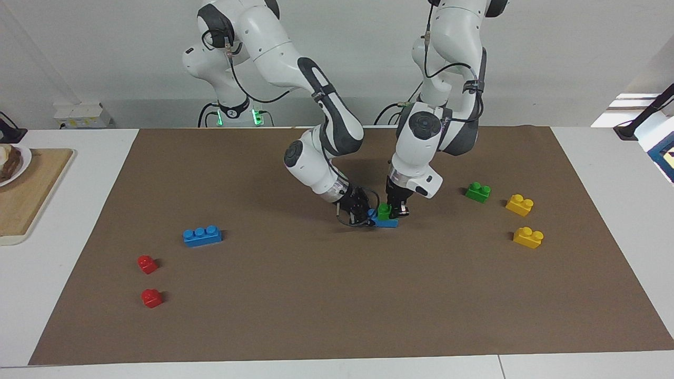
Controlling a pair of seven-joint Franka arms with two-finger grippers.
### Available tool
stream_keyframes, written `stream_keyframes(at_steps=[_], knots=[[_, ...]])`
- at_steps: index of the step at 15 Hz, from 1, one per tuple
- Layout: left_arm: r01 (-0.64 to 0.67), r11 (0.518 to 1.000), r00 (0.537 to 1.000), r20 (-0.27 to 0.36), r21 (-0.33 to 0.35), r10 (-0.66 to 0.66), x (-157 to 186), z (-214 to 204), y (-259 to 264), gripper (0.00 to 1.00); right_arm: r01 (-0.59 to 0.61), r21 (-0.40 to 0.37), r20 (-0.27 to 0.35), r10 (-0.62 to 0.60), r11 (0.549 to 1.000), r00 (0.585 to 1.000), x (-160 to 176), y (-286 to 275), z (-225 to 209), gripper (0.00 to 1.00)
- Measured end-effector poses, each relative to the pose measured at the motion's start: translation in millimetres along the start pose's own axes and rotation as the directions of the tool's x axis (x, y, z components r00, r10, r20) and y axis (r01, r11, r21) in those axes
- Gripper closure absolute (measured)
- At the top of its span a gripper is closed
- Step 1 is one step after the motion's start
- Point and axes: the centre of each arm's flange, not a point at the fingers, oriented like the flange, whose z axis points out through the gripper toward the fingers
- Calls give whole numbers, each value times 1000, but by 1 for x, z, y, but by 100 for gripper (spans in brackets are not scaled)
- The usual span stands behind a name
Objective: Remove green block with left arm and hold with right
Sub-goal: 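Pull the green brick with the left gripper while the right gripper pulls blue, then carry the green brick with the left gripper while the right gripper carries blue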
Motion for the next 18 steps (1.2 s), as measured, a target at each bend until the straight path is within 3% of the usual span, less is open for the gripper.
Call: stream_keyframes(at_steps=[4, 9, 14, 18], knots=[[6, 1000, 1000, -8, 13, -6, 3, -16, 1, 63, 9, 13, -4, -9, 1000, 1000, -4, 4, 2, 66], [1, 1000, 1000, -6, 10, -1, 13, -74, -3, 64, 4, 17, -3, -4, 1000, 1000, -4, 4, 2, 66], [-192, 979, 981, -15, 65, 193, 41, -85, -1, 64, 5, 18, -3, -5, 1000, 1000, -4, 5, 2, 66], [-385, 918, 922, 5, 98, 387, 89, -83, 15, 64, 6, 22, -3, -6, 1000, 1000, -5, 5, 2, 66]])
